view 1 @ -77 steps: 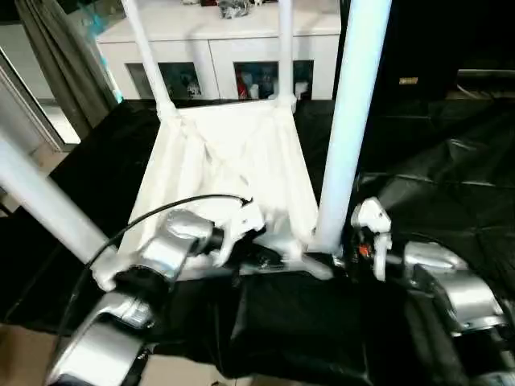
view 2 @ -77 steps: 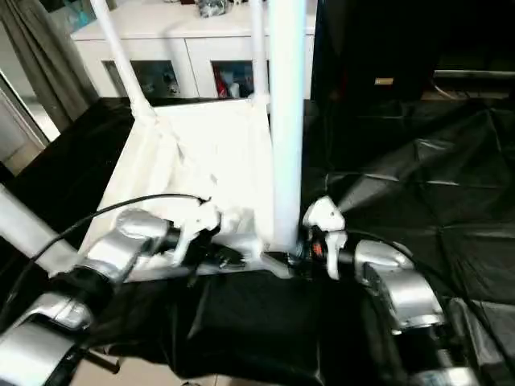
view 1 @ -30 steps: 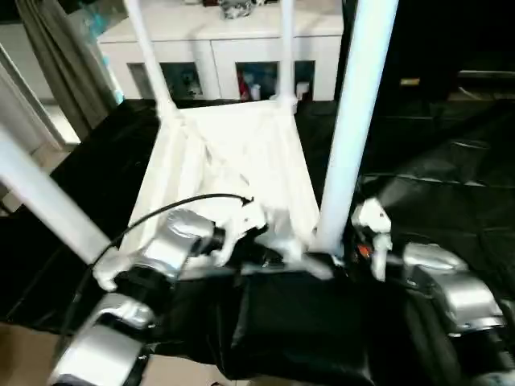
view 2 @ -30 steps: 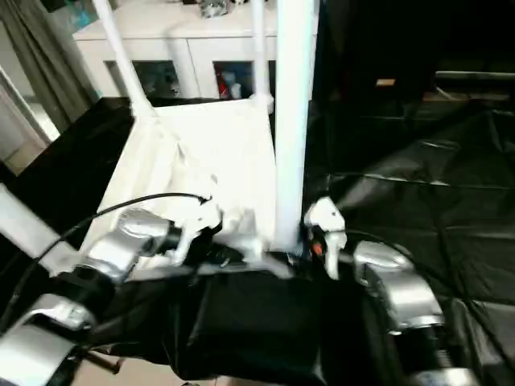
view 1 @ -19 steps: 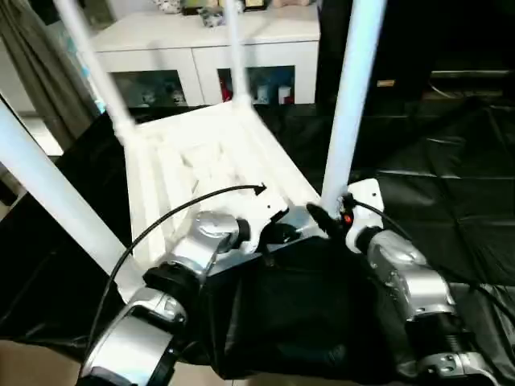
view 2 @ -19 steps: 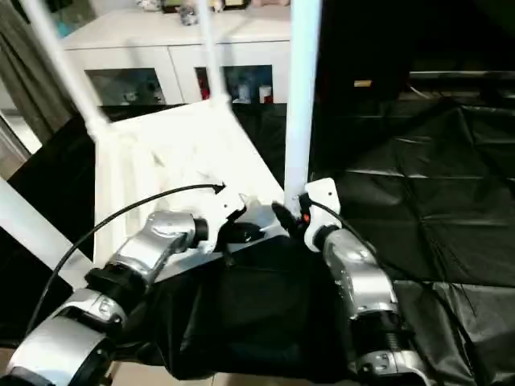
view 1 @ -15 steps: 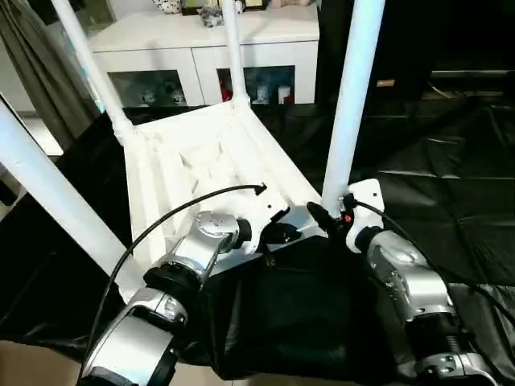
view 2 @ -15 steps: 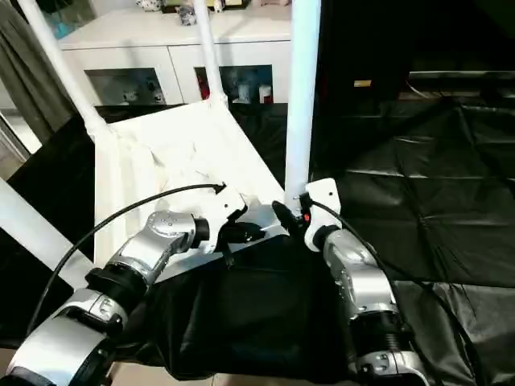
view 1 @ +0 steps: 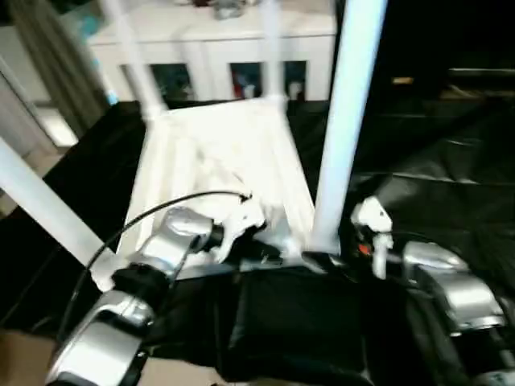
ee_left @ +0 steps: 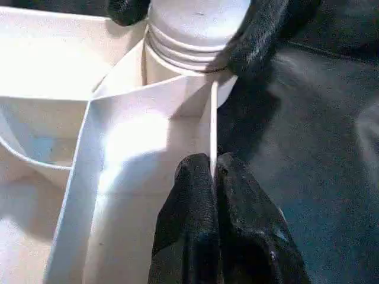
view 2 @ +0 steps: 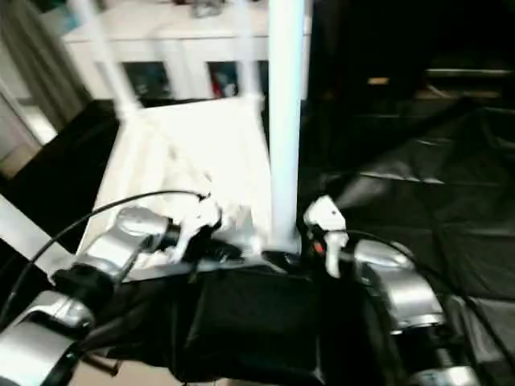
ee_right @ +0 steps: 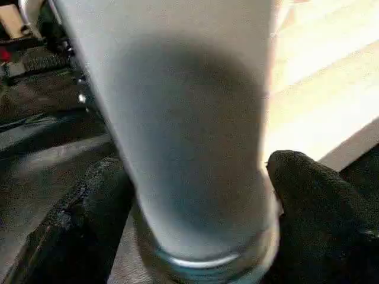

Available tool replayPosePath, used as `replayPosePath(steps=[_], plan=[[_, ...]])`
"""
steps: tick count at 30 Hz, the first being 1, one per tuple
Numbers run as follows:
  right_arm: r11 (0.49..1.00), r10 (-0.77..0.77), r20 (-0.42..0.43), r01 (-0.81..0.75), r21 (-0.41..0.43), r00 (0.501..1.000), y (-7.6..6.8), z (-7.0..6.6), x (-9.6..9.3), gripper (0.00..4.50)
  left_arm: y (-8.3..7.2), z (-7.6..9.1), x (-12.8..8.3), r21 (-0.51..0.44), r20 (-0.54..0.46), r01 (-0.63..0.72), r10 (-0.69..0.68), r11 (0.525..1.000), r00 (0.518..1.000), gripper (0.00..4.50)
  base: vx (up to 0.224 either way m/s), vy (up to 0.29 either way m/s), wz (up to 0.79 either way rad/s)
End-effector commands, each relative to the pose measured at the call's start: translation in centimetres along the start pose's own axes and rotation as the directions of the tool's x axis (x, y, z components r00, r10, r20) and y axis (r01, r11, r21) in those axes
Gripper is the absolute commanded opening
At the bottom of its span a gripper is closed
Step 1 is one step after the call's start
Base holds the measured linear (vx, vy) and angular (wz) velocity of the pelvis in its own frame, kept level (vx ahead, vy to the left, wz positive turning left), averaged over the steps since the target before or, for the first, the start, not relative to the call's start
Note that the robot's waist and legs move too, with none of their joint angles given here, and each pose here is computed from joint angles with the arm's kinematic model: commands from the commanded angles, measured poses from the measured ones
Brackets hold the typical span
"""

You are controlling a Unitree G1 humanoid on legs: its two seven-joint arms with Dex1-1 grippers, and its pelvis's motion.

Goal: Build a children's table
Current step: Rotate leg to tighten

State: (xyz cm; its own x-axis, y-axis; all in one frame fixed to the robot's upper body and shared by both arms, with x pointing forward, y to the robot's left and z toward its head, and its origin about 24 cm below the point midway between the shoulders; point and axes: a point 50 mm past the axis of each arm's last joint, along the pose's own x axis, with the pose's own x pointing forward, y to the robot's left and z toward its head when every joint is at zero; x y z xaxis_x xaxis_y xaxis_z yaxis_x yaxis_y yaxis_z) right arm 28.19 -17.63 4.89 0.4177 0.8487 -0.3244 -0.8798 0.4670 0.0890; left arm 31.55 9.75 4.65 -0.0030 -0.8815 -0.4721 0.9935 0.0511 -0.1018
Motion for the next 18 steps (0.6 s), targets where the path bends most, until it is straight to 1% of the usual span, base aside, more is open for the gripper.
replayPosePath(steps=[1, 2, 4, 5, 10, 13, 14, 15, 16, 17, 18], plan=[[0.999, 0.031, -0.015, -0.031, 0.024, 0.999, 0.1, -0.1, -0.1, 3.54, -0.4, 1.1, -0.1, 0.039, 0.022, 0.079, -0.08, 0.996, 0.997, 0.0, 0.0, 0.0, 0.0], [0.999, 0.031, -0.015, -0.031, 0.024, 0.999, 0.1, -0.1, -0.1, 3.51, -0.4, 1.1, -0.1, 0.039, 0.022, 0.079, -0.08, 0.996, 0.997, 0.0, 0.0, 0.0, 0.0], [0.998, 0.057, -0.009, -0.056, 0.027, 0.998, 0.4, -0.1, 0.0, 3.31, -0.5, 1.1, -0.1, 0.035, 0.025, 0.084, -0.085, 0.996, 0.996, 0.0, 0.0, 0.0, 0.0], [0.998, 0.06, -0.009, -0.059, 0.027, 0.998, 0.4, -0.1, 0.0, 3.31, -0.5, 1.1, -0.1, 0.035, 0.026, 0.085, -0.086, 0.996, 0.996, 0.0, 0.0, 0.0, 0.0], [0.996, 0.084, -0.004, -0.084, 0.038, 0.996, 0.8, -0.3, 0.3, 2.89, -0.6, 1.0, -0.1, 0.035, 0.03, 0.081, -0.082, 0.996, 0.996, 0.0, 0.0, 0.0, 0.0], [0.997, 0.054, 0.004, -0.054, 0.055, 0.999, 1.0, -0.7, 0.7, 2.79, -0.3, 1.1, 0.2, 0.04, 0.032, 0.031, -0.032, 0.999, 0.999, 0.0, 0.0, 0.0, 0.0], [0.997, 0.006, 0.001, -0.006, 0.074, 1.0, 0.8, -1.0, 1.0, 2.77, 0.0, 1.1, 0.4, 0.041, 0.035, -0.013, 0.012, 0.999, 0.999, 0.0, 0.0, 0.0, 0.0], [0.99, -0.095, -0.017, 0.096, 0.098, 0.995, 0.2, -1.5, 1.5, 2.77, 0.5, 1.3, 0.6, 0.029, 0.046, -0.085, 0.084, 0.996, 0.995, 0.0, 0.0, 0.0, 0.0], [0.965, -0.223, -0.043, 0.227, 0.13, 0.974, -0.5, -2.2, 2.0, 2.76, 1.1, 1.6, 1.1, 0.012, 0.064, -0.171, 0.17, 0.985, 0.983, 0.0, 0.0, 0.0, 0.0], [0.949, -0.275, -0.055, 0.28, 0.144, 0.96, -0.7, -2.5, 2.3, 2.75, 1.3, 1.8, 1.3, 0.0, 0.071, -0.205, 0.205, 0.979, 0.976, 0.0, 0.0, 0.0, 0.0], [0.917, -0.352, -0.077, 0.36, 0.171, 0.933, -1.0, -3.0, 2.7, 2.74, 1.6, 2.1, 1.7, -0.012, 0.082, -0.25, 0.25, 0.968, 0.965, 0.0, 0.0, 0.0, 0.0]])
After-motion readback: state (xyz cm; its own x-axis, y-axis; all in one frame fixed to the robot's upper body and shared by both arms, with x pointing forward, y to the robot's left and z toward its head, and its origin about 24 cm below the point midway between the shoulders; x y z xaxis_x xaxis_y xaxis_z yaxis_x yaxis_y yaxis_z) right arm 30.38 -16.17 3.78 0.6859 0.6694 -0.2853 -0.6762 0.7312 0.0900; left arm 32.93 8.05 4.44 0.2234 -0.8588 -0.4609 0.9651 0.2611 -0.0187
